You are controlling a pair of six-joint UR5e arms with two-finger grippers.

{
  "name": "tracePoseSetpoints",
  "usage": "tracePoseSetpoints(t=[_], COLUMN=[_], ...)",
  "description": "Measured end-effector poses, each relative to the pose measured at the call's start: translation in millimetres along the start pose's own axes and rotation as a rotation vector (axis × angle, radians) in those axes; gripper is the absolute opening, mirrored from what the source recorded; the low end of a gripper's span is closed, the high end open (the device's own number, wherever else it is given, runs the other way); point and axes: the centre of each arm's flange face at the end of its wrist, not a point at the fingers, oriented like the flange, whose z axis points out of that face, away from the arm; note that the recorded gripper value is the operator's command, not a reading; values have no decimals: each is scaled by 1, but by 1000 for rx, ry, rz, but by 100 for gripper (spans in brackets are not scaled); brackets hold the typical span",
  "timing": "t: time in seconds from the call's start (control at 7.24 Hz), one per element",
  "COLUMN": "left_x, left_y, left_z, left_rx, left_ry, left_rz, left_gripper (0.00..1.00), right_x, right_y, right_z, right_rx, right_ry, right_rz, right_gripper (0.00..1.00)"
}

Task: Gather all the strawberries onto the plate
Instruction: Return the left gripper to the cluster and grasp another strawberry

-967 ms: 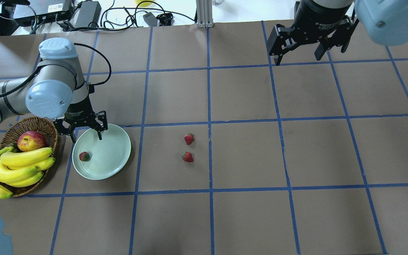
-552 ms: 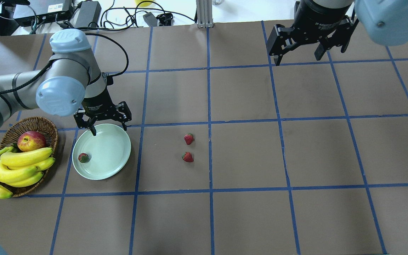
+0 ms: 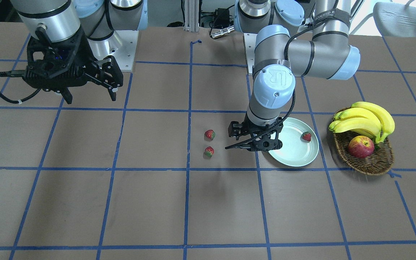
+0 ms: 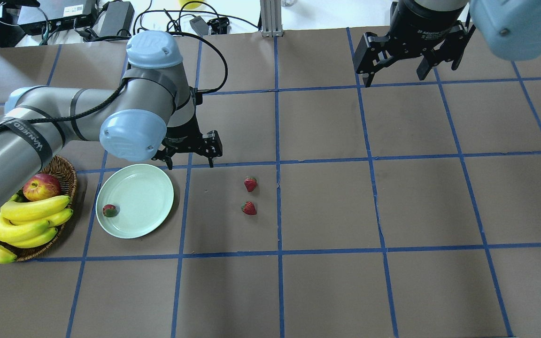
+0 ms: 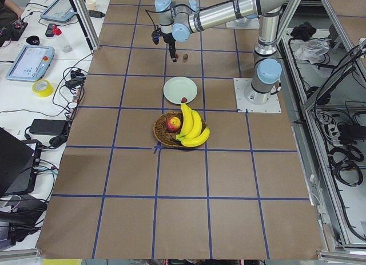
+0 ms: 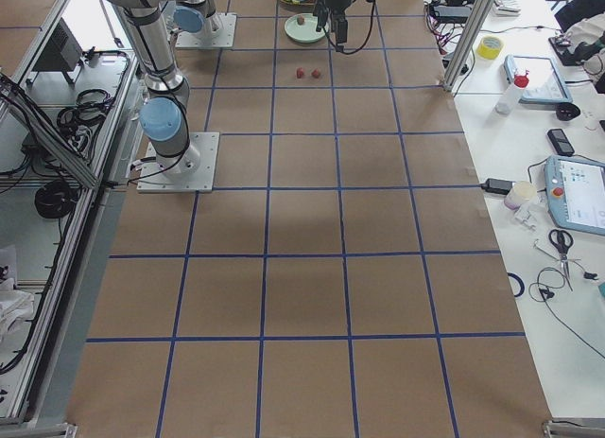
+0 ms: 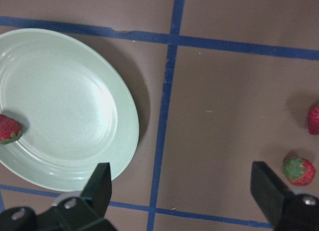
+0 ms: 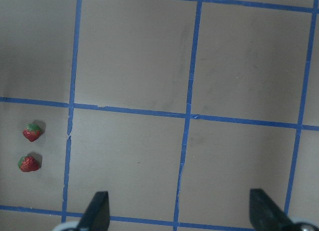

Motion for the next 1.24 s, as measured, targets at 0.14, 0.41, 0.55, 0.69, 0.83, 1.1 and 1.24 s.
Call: tracePoseSetpoints(t=[0.14,0.41,0.55,0.69,0.83,1.1,1.24], left_x=[19,47,53,57,61,69,70], left_y=[2,6,5,1,-1,-1,2], left_z=[5,21,36,52,65,82,89], left_rx=[20,44,66,94,106,86,71], left_ry=[15,86,107,118,133,188,200], left_rz=[43,102,128,157,178,195,196], left_gripper=[100,100,100,100,99,68,37], right_x=[0,0,0,0,0,0,0], right_y=[0,0,0,0,0,0,0], right_z=[0,0,0,0,0,0,0], right_rx=[0,0,0,0,0,0,0], right_ry=[0,0,1,1,0,1,1], right_rz=[0,0,0,0,0,0,1], right_gripper=[100,100,100,100,100,100,100])
